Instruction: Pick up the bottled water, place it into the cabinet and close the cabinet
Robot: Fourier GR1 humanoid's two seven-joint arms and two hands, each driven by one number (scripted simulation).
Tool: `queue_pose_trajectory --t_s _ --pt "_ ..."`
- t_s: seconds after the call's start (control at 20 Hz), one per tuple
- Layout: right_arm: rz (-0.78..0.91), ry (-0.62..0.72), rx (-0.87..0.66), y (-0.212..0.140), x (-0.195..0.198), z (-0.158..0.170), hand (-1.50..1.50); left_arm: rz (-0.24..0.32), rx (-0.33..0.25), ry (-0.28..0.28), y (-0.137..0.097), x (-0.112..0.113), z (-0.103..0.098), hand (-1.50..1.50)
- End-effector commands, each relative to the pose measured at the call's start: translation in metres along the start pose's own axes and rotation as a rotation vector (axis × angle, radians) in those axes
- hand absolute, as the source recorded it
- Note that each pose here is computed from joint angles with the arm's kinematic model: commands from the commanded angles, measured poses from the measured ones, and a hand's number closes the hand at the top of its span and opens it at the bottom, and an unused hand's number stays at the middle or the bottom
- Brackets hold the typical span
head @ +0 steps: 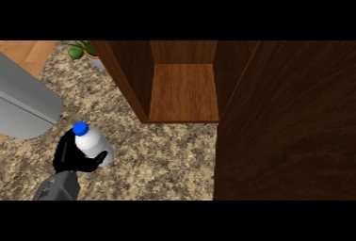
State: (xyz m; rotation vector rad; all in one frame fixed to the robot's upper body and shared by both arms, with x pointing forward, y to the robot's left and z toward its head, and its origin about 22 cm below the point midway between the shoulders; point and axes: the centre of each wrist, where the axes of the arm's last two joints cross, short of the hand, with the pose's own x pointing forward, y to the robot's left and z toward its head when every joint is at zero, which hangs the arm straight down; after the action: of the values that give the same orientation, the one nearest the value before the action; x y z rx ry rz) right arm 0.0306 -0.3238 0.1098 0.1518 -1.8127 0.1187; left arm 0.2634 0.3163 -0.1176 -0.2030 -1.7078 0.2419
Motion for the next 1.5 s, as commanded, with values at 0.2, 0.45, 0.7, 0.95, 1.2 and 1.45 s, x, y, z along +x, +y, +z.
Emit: queue_pose_trajectory --t_s 0.2,0.45,0.7,0.95,1.2,1.45 --pt "-0.023 -0.097 0.038 0.024 0.044 -0.006 -1.5 0.015 -0.106 -0.008 -0.082 -0.003 -0.02 1.5" --pt "-0.029 -0.104 0.025 0.02 0.038 -0.009 -1.5 0.008 -0.139 -0.016 -0.123 0.023 -0.039 1.5" --pt "-0.013 -0.084 0.048 0.018 0.04 -0.008 -1.5 -0.039 -0.121 -0.053 -0.17 0.047 -0.06 1.5" --pt "-0.027 -0.099 0.051 0.008 0.034 -0.01 -1.5 -0.073 -0.105 -0.075 -0.203 0.051 -0.053 1.5" --pt "-0.045 -0.107 0.031 0.008 0.031 -0.015 -1.5 -0.184 -0.05 -0.07 -0.222 0.064 -0.074 1.5" --pt "-0.054 -0.116 0.083 0.006 0.029 -0.018 -1.5 -0.265 0.007 -0.032 -0.234 0.059 -0.077 1.5"
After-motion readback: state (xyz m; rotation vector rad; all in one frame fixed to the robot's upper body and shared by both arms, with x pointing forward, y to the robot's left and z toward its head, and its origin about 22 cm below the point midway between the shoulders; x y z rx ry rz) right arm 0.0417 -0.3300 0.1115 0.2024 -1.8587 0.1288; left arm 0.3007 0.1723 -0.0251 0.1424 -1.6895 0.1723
